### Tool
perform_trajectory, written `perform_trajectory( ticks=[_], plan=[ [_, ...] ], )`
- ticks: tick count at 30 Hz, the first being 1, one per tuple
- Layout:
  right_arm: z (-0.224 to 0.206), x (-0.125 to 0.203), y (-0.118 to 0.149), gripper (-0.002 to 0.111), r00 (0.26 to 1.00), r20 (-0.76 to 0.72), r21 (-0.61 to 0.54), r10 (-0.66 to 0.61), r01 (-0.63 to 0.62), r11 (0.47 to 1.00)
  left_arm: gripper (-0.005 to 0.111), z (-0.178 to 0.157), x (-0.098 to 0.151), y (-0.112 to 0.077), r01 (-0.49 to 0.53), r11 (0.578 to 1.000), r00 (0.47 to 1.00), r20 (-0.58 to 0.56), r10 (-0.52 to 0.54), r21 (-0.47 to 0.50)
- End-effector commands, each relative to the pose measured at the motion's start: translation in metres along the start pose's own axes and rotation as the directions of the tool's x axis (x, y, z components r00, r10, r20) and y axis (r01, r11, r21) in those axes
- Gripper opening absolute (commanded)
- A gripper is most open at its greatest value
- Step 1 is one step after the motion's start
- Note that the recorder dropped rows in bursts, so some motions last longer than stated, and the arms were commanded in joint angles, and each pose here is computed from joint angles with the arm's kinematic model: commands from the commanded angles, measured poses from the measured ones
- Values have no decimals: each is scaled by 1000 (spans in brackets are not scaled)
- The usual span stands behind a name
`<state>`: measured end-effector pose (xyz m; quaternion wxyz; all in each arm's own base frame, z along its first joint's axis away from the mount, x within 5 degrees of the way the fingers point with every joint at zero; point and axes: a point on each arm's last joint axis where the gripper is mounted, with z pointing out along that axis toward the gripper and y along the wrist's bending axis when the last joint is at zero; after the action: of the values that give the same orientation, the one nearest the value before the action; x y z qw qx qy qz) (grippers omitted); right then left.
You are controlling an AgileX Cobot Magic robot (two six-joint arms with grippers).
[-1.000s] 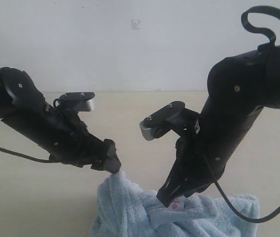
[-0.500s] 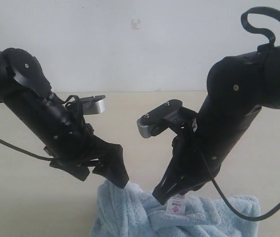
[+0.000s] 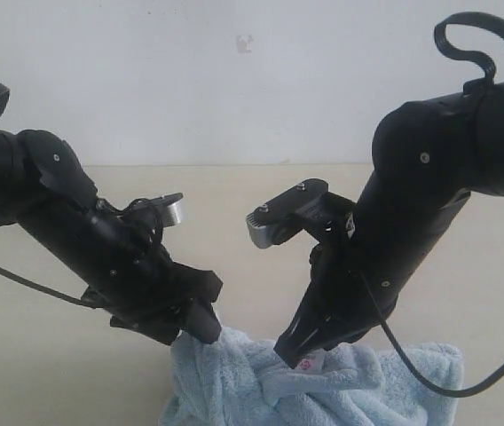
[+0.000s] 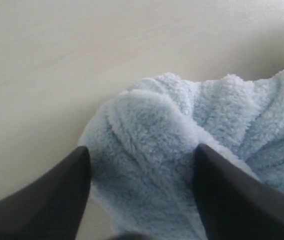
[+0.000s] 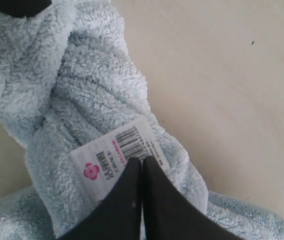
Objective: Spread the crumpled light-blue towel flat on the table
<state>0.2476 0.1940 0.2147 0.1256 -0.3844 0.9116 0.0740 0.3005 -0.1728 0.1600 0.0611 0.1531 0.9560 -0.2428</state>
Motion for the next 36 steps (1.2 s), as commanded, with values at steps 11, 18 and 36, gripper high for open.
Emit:
perform_trajectory(
  ticks=[11,18,36],
  plan=[
    [-1,0,-1,0,1000,8,-1,-4,4,1000,4,10,0,3,-233,972,973,-3,233,-12],
    [-1,0,-1,1,999,4,-4,-32,32,999,4,-19,-2,0,-577,807,815,-30,578,-124],
    [3,-21,24,41,947,266,-231,-177,241,943,4,-55,14,-23,-737,661,650,121,750,-138]
  ],
)
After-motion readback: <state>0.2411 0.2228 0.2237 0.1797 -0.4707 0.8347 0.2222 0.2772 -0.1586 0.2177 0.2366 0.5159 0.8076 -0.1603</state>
